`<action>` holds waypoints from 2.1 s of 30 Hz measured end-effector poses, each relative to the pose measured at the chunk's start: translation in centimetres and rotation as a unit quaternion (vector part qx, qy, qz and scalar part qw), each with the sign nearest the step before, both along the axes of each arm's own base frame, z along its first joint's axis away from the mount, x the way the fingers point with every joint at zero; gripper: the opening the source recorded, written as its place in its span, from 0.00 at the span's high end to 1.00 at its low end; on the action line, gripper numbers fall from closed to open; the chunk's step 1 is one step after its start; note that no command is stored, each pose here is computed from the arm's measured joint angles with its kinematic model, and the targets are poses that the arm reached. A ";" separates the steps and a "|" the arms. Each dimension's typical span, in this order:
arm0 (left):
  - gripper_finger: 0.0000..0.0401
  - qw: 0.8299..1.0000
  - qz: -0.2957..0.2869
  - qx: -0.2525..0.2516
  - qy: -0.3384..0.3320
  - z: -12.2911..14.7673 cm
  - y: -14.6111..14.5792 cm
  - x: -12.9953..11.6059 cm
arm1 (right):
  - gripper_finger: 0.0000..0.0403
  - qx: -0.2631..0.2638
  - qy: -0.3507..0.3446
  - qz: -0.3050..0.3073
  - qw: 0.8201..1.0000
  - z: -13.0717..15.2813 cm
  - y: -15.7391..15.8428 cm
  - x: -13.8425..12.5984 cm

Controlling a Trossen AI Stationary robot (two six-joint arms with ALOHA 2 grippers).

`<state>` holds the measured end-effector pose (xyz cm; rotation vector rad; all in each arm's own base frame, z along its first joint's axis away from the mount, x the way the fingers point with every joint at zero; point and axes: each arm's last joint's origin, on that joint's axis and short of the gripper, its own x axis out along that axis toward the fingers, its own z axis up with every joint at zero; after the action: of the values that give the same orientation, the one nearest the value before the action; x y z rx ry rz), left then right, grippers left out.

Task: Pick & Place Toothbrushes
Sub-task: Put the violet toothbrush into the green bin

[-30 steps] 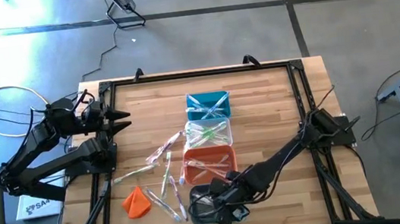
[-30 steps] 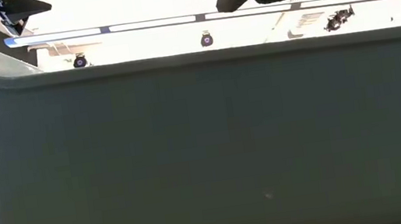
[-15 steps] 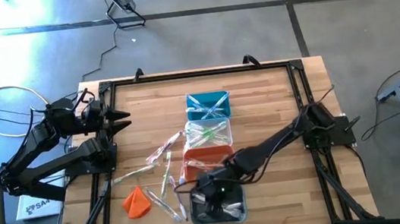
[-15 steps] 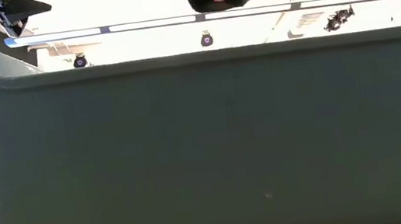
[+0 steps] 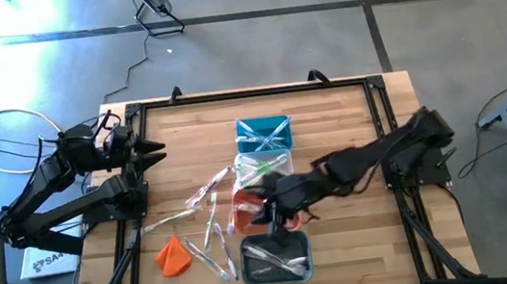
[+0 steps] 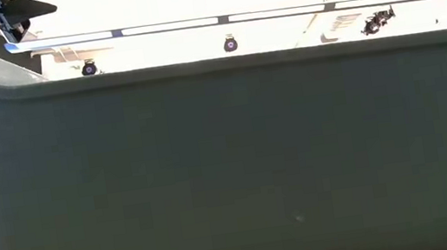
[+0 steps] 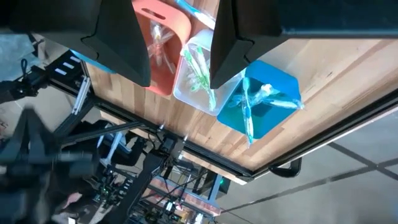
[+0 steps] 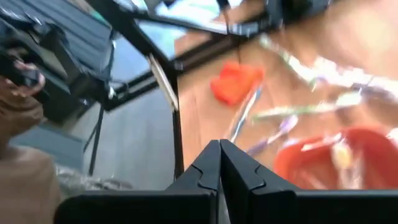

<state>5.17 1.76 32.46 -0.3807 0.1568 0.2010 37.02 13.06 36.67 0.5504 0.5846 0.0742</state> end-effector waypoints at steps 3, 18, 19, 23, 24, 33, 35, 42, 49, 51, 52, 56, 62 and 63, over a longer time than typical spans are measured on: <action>0.60 1.000 0.000 0.000 0.000 0.0 0.0 0.0 | 1.00 -0.015 -0.040 -0.014 0.999 2.0 -0.6 -1.2; 0.60 1.000 0.000 0.001 0.000 0.0 0.0 0.0 | 1.00 -0.161 -0.154 0.011 0.975 5.3 -2.6 -2.2; 0.60 1.000 0.000 0.001 0.000 0.0 0.0 0.0 | 1.00 -0.165 -0.158 0.006 0.973 5.4 -2.9 -2.1; 0.60 1.000 0.000 0.007 -0.004 0.1 0.0 0.0 | 1.00 -0.196 -0.147 -0.010 0.969 5.6 -4.3 -2.3; 0.60 1.000 0.001 0.009 -0.005 0.1 0.0 0.0 | 1.00 -0.206 -0.144 -0.008 0.968 5.6 -4.5 -2.5; 0.60 1.000 0.001 0.006 -0.002 0.1 0.0 0.0 | 1.00 -0.256 -0.125 0.001 0.959 7.8 -6.7 -6.3; 0.60 1.000 0.001 0.006 -0.002 0.1 0.0 0.0 | 1.00 -0.261 -0.124 0.000 0.957 8.4 -7.3 -7.4; 0.60 1.000 0.001 0.004 -0.002 0.1 0.0 0.0 | 1.00 -0.265 -0.137 -0.013 0.954 7.3 -8.8 -10.6; 0.60 1.000 0.003 -0.012 -0.005 0.1 0.0 0.0 | 1.00 -0.254 -0.193 -0.049 0.946 4.5 -10.3 -14.3; 0.60 1.000 0.003 -0.014 -0.006 0.1 0.0 0.0 | 1.00 -0.251 -0.213 -0.059 0.943 3.9 -10.6 -15.3; 0.60 1.000 0.004 -0.018 -0.006 0.1 0.0 0.0 | 1.00 -0.250 -0.217 -0.062 0.942 3.5 -10.8 -15.8; 0.60 1.000 0.005 -0.025 -0.008 0.1 0.0 0.0 | 1.00 -0.248 -0.234 -0.073 0.937 2.3 -11.2 -17.5; 0.60 0.998 0.012 -0.061 -0.014 0.1 0.0 0.0 | 1.00 -0.252 -0.237 -0.095 0.933 1.3 -11.4 -18.7; 0.61 0.998 0.013 -0.065 -0.014 0.0 0.0 0.0 | 1.00 -0.254 -0.237 -0.100 0.932 1.3 -11.4 -18.7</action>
<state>5.18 1.77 32.51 -0.5144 0.1381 0.2116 18.31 1.61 37.93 0.0727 0.0588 -0.1340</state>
